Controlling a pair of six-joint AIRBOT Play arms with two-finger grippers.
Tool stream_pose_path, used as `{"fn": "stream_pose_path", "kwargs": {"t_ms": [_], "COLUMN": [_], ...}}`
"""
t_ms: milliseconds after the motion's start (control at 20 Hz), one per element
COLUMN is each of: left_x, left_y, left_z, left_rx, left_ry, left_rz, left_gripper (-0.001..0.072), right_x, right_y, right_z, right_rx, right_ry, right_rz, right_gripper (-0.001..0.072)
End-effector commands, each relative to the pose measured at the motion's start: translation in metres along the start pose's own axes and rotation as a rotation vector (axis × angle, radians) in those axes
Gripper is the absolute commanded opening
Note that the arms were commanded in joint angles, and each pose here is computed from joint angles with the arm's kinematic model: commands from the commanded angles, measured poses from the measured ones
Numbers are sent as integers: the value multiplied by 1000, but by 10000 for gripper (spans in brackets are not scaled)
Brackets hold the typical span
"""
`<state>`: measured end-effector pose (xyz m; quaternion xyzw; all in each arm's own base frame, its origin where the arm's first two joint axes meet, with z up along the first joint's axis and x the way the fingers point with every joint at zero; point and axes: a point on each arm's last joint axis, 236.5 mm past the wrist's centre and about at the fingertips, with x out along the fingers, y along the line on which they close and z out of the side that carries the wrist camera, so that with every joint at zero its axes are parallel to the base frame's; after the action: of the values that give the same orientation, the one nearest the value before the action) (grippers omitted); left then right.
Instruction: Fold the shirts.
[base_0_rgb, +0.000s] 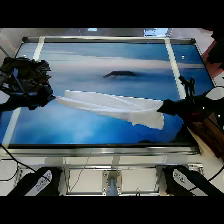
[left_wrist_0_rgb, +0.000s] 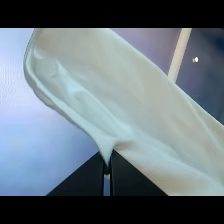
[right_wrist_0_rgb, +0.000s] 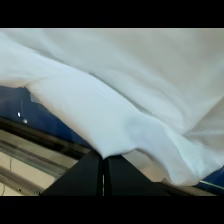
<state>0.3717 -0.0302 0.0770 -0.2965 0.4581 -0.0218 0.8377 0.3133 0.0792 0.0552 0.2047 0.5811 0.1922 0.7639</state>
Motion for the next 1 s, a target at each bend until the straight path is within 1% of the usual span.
{"fn": "stream_pose_path", "kwargs": {"t_ms": [0,200,350,450,550,700,750,800,850,900,950], "left_x": [25,76,125,153,170,174,172,171,169,166,164], "left_y": [-3,3,-1,-5,-6,-6,-5,-4,-4,-4,-5], "left_z": [29,51,48,36,27,38,43,45,46,47,45], "left_rx": [9,-22,12,28,50,67,62,56,52,51,56], "left_ry": [-64,-16,17,34,49,-4,-14,-16,-9,4,22], "left_rz": [19,25,38,41,49,53,53,52,52,53,55], "left_gripper": [7,8,8,8,8,10,32,167,385,526,568], "right_x": [-3,29,82,115,136,142,142,141,140,138,133], "right_y": [-3,-26,-40,-54,-68,-81,-83,-85,-84,-85,-84], "right_z": [49,77,69,61,57,71,76,80,82,82,84], "right_rx": [-4,39,57,54,93,108,106,104,99,86,67], "right_ry": [-107,-98,2,63,85,25,4,-12,-16,-13,-12], "right_rz": [-11,-22,-33,-72,-104,-147,-153,-158,-160,-168,-179], "right_gripper": [28,28,28,28,28,30,30,31,31,32,51]}}
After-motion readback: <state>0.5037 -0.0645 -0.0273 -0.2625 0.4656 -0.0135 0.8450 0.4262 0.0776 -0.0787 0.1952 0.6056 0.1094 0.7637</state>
